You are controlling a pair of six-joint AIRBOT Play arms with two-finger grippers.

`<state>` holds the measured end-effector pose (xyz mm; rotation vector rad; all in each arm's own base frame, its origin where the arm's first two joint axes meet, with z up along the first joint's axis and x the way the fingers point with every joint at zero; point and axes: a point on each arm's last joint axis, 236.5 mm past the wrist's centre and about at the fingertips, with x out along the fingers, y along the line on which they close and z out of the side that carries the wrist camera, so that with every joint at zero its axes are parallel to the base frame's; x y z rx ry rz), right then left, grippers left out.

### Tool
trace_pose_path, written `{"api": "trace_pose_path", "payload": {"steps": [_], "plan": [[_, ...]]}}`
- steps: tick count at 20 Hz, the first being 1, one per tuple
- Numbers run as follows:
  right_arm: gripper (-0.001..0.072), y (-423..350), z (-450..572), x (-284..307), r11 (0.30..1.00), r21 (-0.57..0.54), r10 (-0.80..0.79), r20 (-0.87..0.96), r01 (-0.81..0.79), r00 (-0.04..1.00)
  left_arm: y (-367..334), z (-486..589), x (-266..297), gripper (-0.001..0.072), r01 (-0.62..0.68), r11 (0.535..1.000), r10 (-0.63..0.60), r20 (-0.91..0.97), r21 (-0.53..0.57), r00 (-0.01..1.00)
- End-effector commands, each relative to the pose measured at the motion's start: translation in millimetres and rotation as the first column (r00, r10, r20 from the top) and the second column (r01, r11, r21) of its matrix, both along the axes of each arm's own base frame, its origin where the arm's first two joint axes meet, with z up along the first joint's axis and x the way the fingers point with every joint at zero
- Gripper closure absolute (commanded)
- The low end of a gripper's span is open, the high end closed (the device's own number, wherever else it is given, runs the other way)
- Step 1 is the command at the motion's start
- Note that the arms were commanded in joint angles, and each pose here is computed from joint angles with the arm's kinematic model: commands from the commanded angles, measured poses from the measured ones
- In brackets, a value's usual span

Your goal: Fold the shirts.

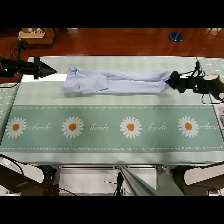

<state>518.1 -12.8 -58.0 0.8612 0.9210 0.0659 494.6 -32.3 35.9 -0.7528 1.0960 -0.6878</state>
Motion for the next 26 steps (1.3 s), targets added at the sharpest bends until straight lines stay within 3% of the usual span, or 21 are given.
{"api": "trace_pose_path", "payload": {"steps": [1, 5, 12, 18, 23, 26], "plan": [[0.0691, -12, 66, -7, 0.996, -0.084, 0.035, 0.108, -0.026, 0.994, -12, 26, 2, 0.0677, 0.008, 1.0, -0.01, 0.069, 0.028, 0.998], [0.0692, -20, 135, -50, 0.984, -0.164, 0.094, 0.132, -0.071, 0.987, -69, 65, -13, 0.0677, 0.065, 0.998, -0.066, 0.069, 0.018, 0.995], [0.0691, -18, 201, -135, 0.919, -0.366, 0.188, 0.079, -0.147, 0.979, -243, 78, -64, 0.0676, 0.308, 0.952, -0.307, 0.07, 0.005, 0.949], [0.0692, -6, 247, -173, 0.893, -0.432, 0.209, 0.148, -0.127, 0.967, -366, 63, -116, 0.0676, 0.406, 0.914, -0.404, 0.075, -0.005, 0.912], [0.0692, 4, 263, -193, 0.886, -0.445, 0.226, 0.168, -0.13, 0.959, -420, 17, -165, 0.0675, 0.493, 0.87, -0.493, -0.041, -0.013, 0.869], [0.0691, 10, 274, -208, 0.877, -0.462, 0.239, 0.186, -0.13, 0.953, -442, -4, -175, 0.0676, 0.491, 0.871, -0.491, -0.061, -0.007, 0.869]]}}
